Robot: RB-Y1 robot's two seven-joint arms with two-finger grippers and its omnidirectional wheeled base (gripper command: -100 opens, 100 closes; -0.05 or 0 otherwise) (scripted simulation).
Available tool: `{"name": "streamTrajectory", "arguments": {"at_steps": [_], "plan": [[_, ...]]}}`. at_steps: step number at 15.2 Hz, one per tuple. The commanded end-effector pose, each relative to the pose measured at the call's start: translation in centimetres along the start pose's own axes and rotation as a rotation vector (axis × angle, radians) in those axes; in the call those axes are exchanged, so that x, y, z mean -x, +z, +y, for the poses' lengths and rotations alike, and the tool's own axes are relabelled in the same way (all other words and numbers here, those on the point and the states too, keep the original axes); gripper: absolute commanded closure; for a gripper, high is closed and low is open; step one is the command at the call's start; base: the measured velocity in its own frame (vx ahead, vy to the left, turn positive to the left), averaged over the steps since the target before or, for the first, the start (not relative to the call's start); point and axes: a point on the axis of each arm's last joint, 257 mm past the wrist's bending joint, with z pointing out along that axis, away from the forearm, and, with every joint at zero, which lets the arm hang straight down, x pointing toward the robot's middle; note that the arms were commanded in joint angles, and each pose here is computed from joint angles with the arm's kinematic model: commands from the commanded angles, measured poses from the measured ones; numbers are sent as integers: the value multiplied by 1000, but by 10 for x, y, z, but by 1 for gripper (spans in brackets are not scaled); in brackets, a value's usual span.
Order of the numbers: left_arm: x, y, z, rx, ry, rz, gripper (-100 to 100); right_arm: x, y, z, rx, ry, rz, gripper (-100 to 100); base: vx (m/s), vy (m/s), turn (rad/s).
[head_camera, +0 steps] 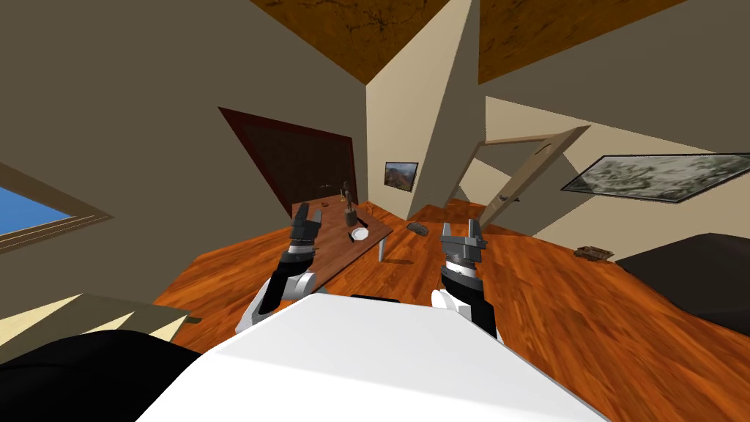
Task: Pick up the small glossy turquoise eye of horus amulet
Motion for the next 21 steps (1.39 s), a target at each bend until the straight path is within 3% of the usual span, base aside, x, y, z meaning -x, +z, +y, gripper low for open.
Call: {"name": "streamTrajectory", "arguments": {"at_steps": [1,4,6,11,13,16,21], "plan": [[-2,0,18,49,20,23,-100,0,0,0,0,0,0,0,29,-51,-47],[-4,-4,47,132,61,63,-100,0,0,0,0,0,0,0,28,-45,-57],[-4,-5,51,146,61,65,-100,0,0,0,0,0,0,0,31,-39,-25],[-2,-17,103,295,133,121,-100,0,0,0,0,0,0,0,40,-36,-60],[-2,-18,108,317,134,123,-100,0,0,0,0,0,0,0,36,-40,-35],[3,-30,143,417,187,158,-100,0,0,0,0,0,0,0,42,-38,-68],[8,-43,170,510,217,179,-100,0,0,0,0,0,0,0,40,-31,-44]]}}
